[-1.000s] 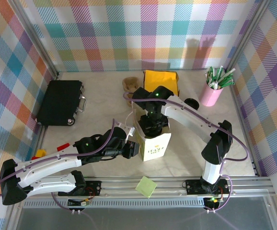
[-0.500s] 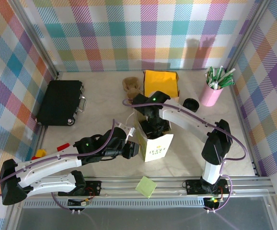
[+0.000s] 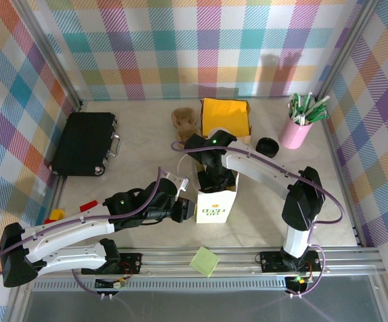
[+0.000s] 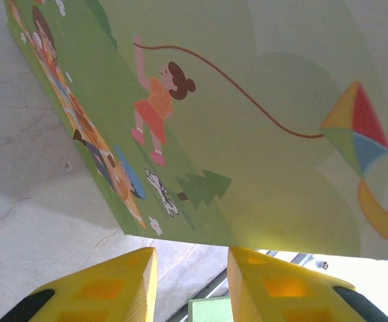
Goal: Pack the takeout coffee
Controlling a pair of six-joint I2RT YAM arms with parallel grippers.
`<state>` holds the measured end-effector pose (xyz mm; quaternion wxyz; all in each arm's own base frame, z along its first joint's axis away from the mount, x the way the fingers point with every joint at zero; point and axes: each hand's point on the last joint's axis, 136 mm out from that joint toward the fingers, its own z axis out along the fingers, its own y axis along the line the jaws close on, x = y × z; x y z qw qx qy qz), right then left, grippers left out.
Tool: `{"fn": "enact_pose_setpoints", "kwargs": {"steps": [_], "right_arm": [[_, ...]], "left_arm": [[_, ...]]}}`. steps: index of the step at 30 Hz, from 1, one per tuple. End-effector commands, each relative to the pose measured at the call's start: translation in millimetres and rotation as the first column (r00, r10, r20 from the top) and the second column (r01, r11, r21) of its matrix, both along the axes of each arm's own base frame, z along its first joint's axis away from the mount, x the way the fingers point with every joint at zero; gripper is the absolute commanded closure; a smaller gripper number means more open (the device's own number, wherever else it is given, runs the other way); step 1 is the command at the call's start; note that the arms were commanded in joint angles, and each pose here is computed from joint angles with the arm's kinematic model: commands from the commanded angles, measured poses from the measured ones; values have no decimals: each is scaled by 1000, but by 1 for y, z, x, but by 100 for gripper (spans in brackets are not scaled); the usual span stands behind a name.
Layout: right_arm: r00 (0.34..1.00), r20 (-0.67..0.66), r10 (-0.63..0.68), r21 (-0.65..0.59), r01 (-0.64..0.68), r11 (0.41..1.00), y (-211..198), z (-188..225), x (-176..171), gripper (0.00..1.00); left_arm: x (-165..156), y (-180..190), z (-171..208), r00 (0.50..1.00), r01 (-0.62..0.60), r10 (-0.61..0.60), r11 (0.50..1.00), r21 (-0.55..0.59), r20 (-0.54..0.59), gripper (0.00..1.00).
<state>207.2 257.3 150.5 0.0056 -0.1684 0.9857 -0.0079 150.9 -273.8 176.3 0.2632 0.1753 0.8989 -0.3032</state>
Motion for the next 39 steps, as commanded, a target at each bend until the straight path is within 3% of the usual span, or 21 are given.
{"fn": "enact_pose_setpoints", "kwargs": {"steps": [1, 16, 39], "right_arm": [[999, -32, -43, 13, 44, 999, 7, -11, -4, 62], [998, 22, -58, 12, 58, 998, 1, 19, 0, 62], [997, 26, -72, 95, 69, 993, 6, 32, 1, 62]], "left_arm": [[0, -1, 4, 1000, -3, 3, 1000, -14, 22, 67], [-5, -39, 6, 994, 110, -109, 987, -120, 17, 66], [-12, -31, -30, 995, 98, -99, 990, -97, -7, 66]]}}
